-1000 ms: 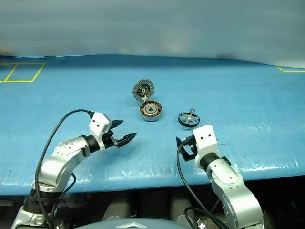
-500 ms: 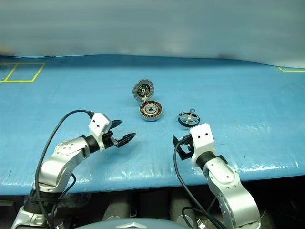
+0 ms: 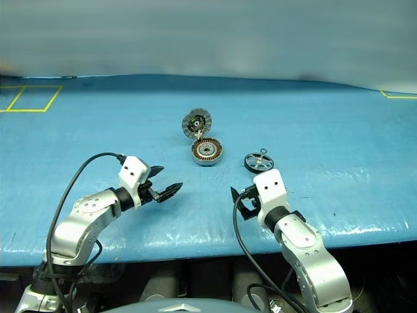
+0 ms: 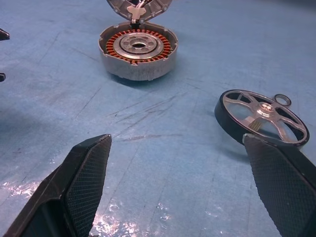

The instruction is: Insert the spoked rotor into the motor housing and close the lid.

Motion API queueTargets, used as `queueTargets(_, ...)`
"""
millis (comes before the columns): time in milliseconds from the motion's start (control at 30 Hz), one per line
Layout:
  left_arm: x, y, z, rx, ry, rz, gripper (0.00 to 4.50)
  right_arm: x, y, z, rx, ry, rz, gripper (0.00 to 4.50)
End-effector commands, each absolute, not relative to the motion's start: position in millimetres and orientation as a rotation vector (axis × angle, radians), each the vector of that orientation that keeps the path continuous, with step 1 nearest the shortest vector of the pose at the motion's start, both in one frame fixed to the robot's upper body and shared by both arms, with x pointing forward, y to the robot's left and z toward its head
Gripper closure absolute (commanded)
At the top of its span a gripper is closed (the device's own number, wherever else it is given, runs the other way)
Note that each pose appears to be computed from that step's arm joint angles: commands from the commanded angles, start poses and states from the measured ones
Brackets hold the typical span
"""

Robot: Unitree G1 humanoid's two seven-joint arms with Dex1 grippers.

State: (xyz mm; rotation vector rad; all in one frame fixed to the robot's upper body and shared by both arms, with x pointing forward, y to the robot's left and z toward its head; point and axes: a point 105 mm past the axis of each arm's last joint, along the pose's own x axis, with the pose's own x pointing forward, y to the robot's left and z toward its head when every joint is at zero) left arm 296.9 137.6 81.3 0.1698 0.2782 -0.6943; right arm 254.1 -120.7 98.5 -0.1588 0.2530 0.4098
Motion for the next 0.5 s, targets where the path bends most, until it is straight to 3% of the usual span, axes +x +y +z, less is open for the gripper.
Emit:
queueTargets(33, 297.5, 133.6, 91.1, 0.190, 0.231, -0.705, 0.05, 255.1, -116.6, 107.1, -0.212, 0.230, 0.460, 0.00)
queueTargets(233, 300.2, 132.6, 97.4, 0.148, 0.171, -0.697, 0.05, 259.4, -100.2, 109.1, -0.455, 0.326, 0.744, 0.00)
queueTargets(500, 289.7, 133.8, 90.2, 0.096, 0.119, -0.689, 0.05, 309.6, -76.8, 133.1, -0.778, 0.331, 0.950, 0.00)
